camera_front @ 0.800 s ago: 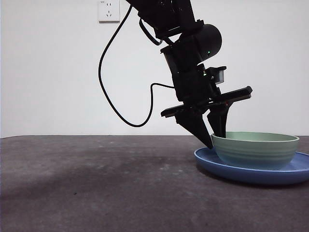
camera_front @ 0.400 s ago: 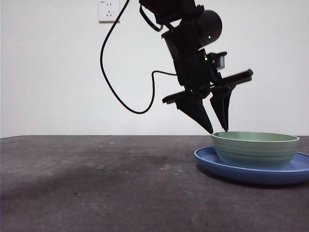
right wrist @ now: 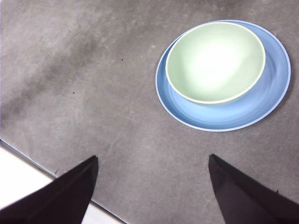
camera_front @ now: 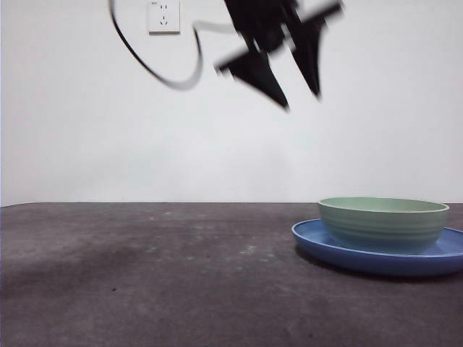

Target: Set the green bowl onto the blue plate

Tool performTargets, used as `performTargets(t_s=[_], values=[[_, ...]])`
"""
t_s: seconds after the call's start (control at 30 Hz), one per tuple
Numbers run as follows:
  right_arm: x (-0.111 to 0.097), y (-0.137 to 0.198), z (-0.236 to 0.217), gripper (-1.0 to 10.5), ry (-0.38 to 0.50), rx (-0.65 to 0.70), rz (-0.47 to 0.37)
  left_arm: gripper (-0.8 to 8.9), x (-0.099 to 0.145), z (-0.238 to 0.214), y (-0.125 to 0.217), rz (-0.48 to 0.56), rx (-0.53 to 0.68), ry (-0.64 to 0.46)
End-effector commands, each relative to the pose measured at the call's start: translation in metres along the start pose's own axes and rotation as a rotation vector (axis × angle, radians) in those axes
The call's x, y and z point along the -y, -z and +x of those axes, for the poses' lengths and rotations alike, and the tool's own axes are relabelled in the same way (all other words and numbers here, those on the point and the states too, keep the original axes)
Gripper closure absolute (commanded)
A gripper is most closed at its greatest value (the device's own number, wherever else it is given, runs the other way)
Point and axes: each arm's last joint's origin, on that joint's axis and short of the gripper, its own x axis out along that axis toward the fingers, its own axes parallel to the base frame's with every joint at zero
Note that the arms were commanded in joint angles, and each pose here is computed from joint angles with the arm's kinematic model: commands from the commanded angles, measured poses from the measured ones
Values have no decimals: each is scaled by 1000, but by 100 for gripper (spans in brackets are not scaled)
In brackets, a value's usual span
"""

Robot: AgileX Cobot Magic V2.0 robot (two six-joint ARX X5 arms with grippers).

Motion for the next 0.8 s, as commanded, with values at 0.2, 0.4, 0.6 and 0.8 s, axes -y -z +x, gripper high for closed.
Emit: performTargets(t_s=[0.2, 0.4, 0.6, 0.8], values=[[-2, -4, -4, 567, 1, 22, -8, 555, -12, -100, -12, -1, 168, -27], [-3, -5, -4, 567, 0, 29, -14, 555, -22, -157, 0, -3, 192, -65], [-3, -5, -4, 567, 0, 35, -17, 555, -28, -192, 19, -4, 205, -96], [-3, -6, -4, 567, 0, 36, -18, 555, -31, -198, 56, -10, 214, -103]])
